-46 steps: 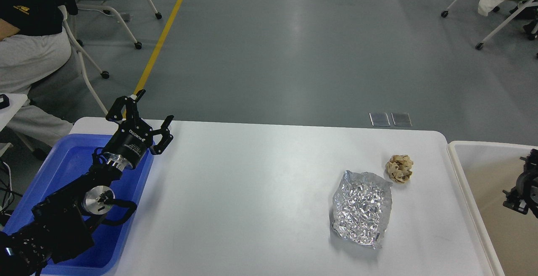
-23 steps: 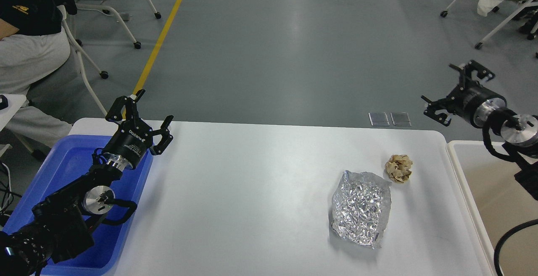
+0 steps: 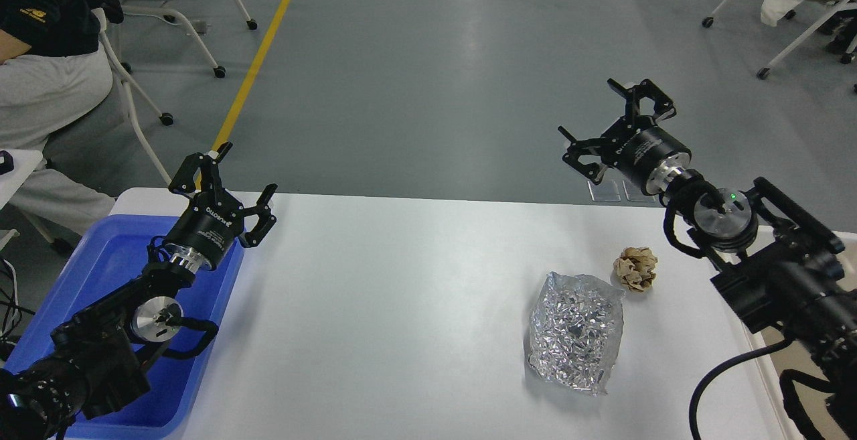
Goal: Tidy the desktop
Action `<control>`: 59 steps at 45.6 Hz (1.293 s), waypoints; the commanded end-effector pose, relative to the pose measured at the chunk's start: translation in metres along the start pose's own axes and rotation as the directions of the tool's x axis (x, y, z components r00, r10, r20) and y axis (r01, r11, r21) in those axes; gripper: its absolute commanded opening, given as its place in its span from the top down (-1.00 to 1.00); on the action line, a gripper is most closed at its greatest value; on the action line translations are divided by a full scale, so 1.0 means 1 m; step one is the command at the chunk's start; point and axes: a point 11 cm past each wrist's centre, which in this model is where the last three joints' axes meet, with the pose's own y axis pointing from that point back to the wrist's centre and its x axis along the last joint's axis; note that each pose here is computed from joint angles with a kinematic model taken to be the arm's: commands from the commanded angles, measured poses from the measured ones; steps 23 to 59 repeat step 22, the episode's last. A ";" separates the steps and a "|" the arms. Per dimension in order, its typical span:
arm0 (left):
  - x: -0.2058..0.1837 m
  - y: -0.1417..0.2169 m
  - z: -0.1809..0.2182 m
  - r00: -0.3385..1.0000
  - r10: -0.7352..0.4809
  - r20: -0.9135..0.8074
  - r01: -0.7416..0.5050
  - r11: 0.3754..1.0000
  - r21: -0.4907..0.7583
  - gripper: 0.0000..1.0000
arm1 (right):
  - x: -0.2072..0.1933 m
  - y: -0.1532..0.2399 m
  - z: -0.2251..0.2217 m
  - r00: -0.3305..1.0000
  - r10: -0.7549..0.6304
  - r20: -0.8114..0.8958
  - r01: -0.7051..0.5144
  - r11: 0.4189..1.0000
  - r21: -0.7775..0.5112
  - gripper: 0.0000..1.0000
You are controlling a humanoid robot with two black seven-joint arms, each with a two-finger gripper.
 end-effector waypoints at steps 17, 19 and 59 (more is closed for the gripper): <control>0.000 0.000 0.000 1.000 0.000 0.000 0.000 1.000 0.000 -1.00 | 0.019 0.016 0.100 0.987 -0.073 0.141 0.086 0.993 -0.085 -1.00; 0.000 0.000 0.000 1.000 0.000 0.000 0.000 1.000 0.000 -1.00 | 0.018 0.016 0.101 0.987 -0.079 0.142 0.091 0.992 -0.082 -1.00; 0.000 0.000 0.000 1.000 0.000 0.000 0.000 1.000 0.000 -1.00 | 0.019 0.017 0.101 0.986 -0.082 0.143 0.094 0.993 -0.077 -1.00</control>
